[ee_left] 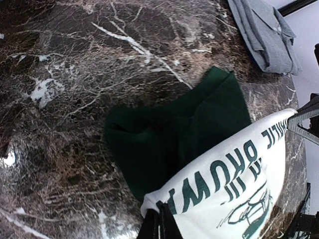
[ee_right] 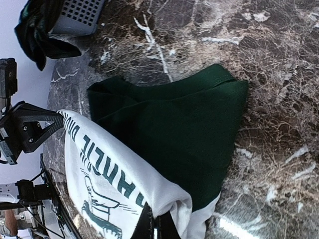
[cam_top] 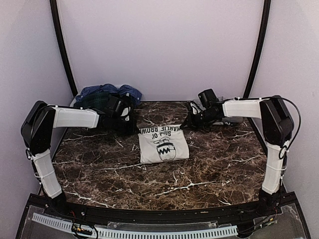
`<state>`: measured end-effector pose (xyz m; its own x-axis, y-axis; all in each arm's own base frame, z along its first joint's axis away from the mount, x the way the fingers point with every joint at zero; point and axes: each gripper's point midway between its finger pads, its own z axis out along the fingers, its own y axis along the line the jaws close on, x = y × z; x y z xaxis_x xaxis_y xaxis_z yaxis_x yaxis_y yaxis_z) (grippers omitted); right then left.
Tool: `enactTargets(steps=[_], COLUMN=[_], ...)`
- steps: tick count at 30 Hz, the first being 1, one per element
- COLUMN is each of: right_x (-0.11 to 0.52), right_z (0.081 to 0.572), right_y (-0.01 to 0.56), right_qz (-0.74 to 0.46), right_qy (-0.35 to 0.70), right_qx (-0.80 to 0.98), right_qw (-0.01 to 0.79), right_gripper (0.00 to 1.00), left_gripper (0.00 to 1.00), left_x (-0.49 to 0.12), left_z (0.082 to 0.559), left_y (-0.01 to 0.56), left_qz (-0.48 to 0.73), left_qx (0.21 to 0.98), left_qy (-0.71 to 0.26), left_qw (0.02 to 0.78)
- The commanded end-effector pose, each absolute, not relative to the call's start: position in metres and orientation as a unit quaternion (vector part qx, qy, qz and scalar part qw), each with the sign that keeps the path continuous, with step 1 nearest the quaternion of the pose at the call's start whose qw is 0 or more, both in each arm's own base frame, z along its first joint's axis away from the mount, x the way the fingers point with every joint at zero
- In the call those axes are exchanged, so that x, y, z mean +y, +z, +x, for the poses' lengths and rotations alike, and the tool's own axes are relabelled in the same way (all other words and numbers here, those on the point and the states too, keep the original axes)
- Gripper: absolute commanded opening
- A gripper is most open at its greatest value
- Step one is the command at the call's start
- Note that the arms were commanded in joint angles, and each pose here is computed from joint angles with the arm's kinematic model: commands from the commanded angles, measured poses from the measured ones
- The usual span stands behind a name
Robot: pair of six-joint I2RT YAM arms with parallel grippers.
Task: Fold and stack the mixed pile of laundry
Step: Fold the 2/3-rectangle-folded T-shirt at the center of the board.
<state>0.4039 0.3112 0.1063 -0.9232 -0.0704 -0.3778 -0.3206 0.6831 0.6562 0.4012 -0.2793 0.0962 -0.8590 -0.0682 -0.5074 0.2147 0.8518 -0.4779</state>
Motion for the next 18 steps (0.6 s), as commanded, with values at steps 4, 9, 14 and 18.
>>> enactTargets(steps=[4,9,14,18], right_x=[0.308,0.311,0.307,0.303], right_z=[0.436,0.437,0.412,0.373], right_y=[0.083,0.069,0.063,0.050], right_qz=[-0.105,-0.107,-0.105,-0.104], right_qy=[0.383,0.384,0.386,0.377], right_qx=[0.897,0.899,0.902,0.910], right_qw=[0.192,0.182,0.163,0.138], right_gripper=[0.00,0.00,0.00,0.00], left_gripper=[0.00,0.00,0.00,0.00], left_x=[-0.282,-0.281,-0.282,-0.278], left_z=[0.442,0.452,0.437,0.408], left_y=[0.074,0.059,0.057,0.053], left_qz=[0.040,0.045,0.049,0.057], left_qx=[0.921,0.925,0.929,0.932], left_qy=[-0.258,-0.239,-0.250,-0.257], left_qw=[0.290,0.290,0.267,0.248])
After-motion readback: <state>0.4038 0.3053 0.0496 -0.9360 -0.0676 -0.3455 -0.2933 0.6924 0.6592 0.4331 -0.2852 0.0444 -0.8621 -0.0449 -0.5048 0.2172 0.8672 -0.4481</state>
